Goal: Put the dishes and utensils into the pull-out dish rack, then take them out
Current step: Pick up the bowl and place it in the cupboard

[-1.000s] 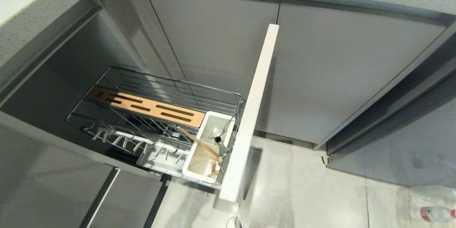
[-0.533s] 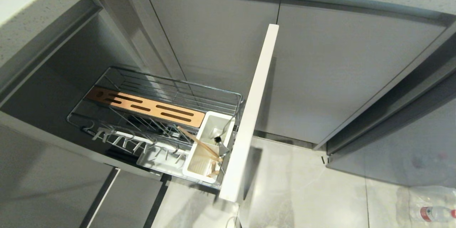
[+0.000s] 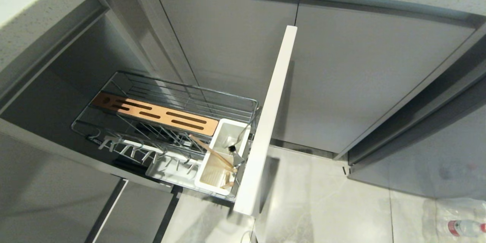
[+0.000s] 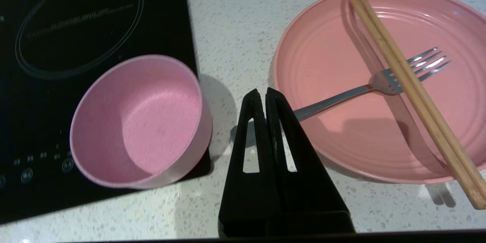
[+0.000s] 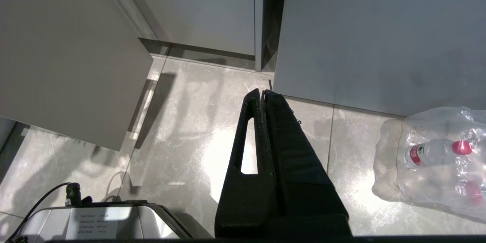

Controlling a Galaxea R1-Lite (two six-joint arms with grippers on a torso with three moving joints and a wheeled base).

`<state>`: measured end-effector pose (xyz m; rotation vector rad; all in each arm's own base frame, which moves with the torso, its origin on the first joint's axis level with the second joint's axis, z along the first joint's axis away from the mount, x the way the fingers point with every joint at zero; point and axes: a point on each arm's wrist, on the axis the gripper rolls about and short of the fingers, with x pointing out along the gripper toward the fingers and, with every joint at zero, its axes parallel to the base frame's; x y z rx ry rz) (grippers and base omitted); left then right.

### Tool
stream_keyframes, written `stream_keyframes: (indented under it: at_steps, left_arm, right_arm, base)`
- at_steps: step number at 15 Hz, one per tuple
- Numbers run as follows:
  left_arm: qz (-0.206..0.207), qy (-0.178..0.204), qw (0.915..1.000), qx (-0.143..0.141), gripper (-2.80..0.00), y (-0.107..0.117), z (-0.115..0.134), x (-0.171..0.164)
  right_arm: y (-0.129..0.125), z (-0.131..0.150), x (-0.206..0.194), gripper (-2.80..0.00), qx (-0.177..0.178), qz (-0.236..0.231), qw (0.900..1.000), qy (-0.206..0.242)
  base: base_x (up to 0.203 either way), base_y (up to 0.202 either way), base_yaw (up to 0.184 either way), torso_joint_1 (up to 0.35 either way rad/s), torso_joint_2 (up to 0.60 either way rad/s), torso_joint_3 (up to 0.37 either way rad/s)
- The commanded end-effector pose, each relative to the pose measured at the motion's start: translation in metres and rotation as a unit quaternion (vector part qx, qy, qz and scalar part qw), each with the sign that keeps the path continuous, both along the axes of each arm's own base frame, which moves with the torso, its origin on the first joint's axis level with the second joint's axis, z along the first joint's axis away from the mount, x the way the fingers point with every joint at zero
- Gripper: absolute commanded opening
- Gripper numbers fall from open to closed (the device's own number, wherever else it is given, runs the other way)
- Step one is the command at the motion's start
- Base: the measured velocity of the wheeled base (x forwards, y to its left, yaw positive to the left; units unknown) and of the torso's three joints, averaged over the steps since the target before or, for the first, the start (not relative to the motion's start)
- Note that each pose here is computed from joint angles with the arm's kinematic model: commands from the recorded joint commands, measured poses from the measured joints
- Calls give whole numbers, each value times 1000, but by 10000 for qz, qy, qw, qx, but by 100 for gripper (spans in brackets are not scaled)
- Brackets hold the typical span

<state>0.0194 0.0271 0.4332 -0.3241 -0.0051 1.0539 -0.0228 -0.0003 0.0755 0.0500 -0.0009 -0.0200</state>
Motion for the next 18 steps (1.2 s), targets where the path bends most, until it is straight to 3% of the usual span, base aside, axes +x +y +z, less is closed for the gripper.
stream_keyframes:
  at_steps: [1, 4, 6, 10, 13, 16, 18]
  left_arm:
    - [-117, 173, 9998, 67, -280, 4, 1, 5]
    - [-467, 499, 9971, 349, -280, 13, 4, 12]
    - [-393, 761, 9953, 452, -280, 21, 4, 13]
    - [-54, 886, 9955, 337, -280, 37, 3, 13]
    - [-51, 1111, 9932, 349, -280, 43, 1, 12]
    - [186, 1180, 9927, 168, -280, 49, -2, 10]
    - [283, 1006, 9942, -265, -280, 44, -8, 8]
  right_arm:
    - [0, 0, 0, -280, 3, 0, 10000, 10]
    - [0, -1, 0, -280, 3, 0, 10000, 15]
    - [0, 0, 0, -280, 3, 0, 10000, 10]
    - [0, 0, 0, -280, 3, 0, 10000, 10]
    - [0, 0, 0, -280, 3, 0, 10000, 11]
    - [0, 0, 0, -280, 3, 0, 10000, 10]
    - [0, 0, 0, -280, 3, 0, 10000, 10]
  base:
    - [0, 0, 0, 0, 0, 0]
    - [0, 0, 0, 0, 0, 0]
    - [0, 0, 0, 0, 0, 0]
    - [0, 0, 0, 0, 0, 0]
    - [0, 0, 0, 0, 0, 0]
    - [0, 0, 0, 0, 0, 0]
    - [0, 0, 0, 0, 0, 0]
